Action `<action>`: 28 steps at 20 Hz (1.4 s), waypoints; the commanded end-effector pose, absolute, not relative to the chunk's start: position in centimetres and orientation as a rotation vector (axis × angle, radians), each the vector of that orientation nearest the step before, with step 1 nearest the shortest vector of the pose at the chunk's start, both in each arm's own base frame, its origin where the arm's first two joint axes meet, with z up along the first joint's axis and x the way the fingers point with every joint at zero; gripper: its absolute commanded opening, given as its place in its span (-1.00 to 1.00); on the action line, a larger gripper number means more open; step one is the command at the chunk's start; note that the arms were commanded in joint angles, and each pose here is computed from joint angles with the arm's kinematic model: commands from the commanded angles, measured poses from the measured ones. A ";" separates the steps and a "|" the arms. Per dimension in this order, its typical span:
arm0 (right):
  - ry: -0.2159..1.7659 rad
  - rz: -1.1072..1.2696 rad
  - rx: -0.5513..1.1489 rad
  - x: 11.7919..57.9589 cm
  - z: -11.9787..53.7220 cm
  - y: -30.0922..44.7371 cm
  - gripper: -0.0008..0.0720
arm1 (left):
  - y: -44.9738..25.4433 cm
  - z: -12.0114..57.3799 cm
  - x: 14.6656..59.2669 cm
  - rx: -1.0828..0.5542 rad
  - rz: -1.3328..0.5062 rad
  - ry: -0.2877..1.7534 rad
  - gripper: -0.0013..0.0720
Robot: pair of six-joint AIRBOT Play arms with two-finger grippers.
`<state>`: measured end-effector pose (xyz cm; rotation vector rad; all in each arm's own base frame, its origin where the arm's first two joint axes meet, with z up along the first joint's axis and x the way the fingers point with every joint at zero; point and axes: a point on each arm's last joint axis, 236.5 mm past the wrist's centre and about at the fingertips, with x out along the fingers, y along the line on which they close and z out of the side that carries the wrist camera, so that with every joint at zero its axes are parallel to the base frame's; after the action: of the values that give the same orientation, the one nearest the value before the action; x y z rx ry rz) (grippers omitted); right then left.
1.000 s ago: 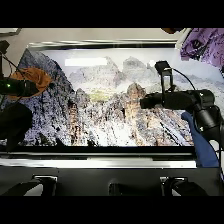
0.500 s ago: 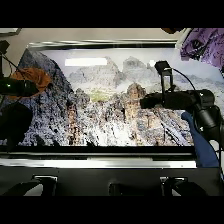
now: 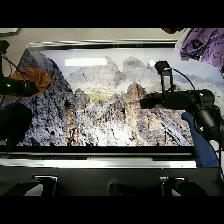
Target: Fold the clothes and pants, and hang the long-sleeved shirts on hangers.
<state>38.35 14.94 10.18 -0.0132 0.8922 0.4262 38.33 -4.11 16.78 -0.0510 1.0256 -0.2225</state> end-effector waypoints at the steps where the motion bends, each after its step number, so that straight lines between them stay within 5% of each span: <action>1: 0.891 0.427 -0.013 38.4 10.2 15.0 -0.88 | -3.7 16.4 37.9 -0.127 -0.160 1.061 -0.09; 2: 0.891 0.427 -0.013 38.4 10.2 15.0 -0.88 | -2.8 15.8 37.2 -0.135 -0.104 1.101 0.99; 5: 0.883 0.426 -0.012 38.5 10.4 15.0 -0.88 | 6.3 14.4 35.8 -0.026 0.237 1.145 1.00; 9: 0.844 0.419 -0.006 39.2 10.9 15.0 -0.88 | 15.9 9.2 33.2 -0.291 0.505 1.138 1.00; 14: 0.844 0.419 -0.005 39.2 10.9 15.0 -0.88 | 22.4 2.3 32.1 -0.580 0.632 0.983 1.00; 22: 0.843 0.419 -0.006 39.3 10.9 15.0 -0.88 | 26.6 -6.2 33.9 -0.607 0.695 0.971 0.99; 23: 0.843 0.419 -0.006 39.2 10.9 15.0 -0.88 | 26.1 -6.9 33.9 -0.632 0.689 0.988 0.56; 24: 0.844 0.419 -0.006 39.2 10.9 15.0 -0.88 | 25.3 -7.2 34.0 -0.676 0.677 1.001 -0.75; 25: 0.851 0.420 -0.006 39.1 10.8 15.0 -0.88 | 24.2 -7.0 34.4 -0.725 0.656 1.001 -0.92; 28: 0.916 0.430 -0.009 37.8 9.9 15.0 -0.89 | 18.2 -5.6 36.3 -0.781 0.461 1.083 -0.92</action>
<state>38.79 14.97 10.56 -0.0086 0.8677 0.4222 34.97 22.93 -6.04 -0.7019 1.0199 0.6085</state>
